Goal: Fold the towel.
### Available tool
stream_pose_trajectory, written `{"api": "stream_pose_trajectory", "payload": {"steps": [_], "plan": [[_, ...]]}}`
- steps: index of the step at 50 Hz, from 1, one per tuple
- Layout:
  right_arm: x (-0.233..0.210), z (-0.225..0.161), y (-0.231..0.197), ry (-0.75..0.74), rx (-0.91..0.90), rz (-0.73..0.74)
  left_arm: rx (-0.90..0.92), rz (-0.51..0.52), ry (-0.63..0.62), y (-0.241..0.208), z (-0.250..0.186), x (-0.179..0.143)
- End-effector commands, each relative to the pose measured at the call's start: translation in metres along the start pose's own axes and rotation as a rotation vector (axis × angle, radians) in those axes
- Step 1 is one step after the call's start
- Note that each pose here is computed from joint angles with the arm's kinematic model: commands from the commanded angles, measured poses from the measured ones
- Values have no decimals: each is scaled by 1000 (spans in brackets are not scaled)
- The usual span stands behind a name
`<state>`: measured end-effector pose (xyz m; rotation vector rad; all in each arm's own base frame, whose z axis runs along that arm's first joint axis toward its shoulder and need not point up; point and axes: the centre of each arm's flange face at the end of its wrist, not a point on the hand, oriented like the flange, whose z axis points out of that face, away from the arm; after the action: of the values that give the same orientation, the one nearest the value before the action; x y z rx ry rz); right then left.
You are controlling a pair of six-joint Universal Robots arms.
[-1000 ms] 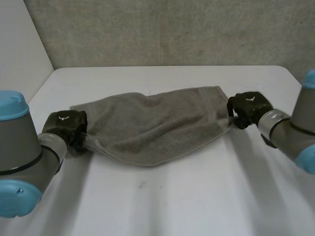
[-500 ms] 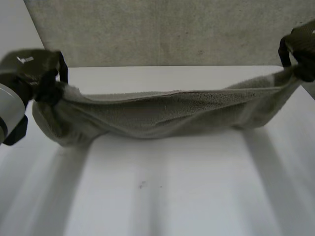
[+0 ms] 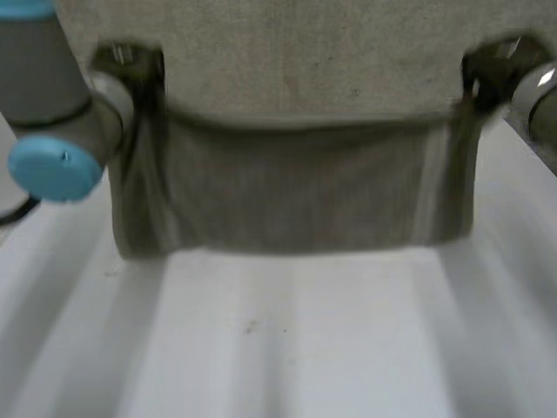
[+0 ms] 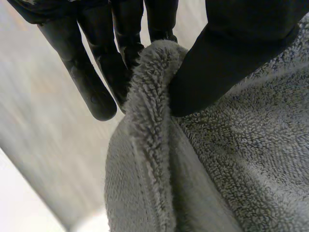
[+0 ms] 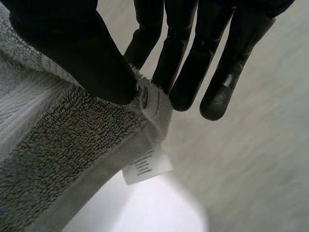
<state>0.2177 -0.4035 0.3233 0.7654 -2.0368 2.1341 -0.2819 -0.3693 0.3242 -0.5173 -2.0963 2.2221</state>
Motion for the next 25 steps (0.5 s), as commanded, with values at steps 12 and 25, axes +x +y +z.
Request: {"api": "stream_pose_trajectory", "payload": {"steps": [12,25], "plan": [[6,-42,-37,-33,158,81,49,-23,-6,-21,-18,-7],[-58,-65,112,-266,-350,-15,-371,34,127,138,-64,26]]}}
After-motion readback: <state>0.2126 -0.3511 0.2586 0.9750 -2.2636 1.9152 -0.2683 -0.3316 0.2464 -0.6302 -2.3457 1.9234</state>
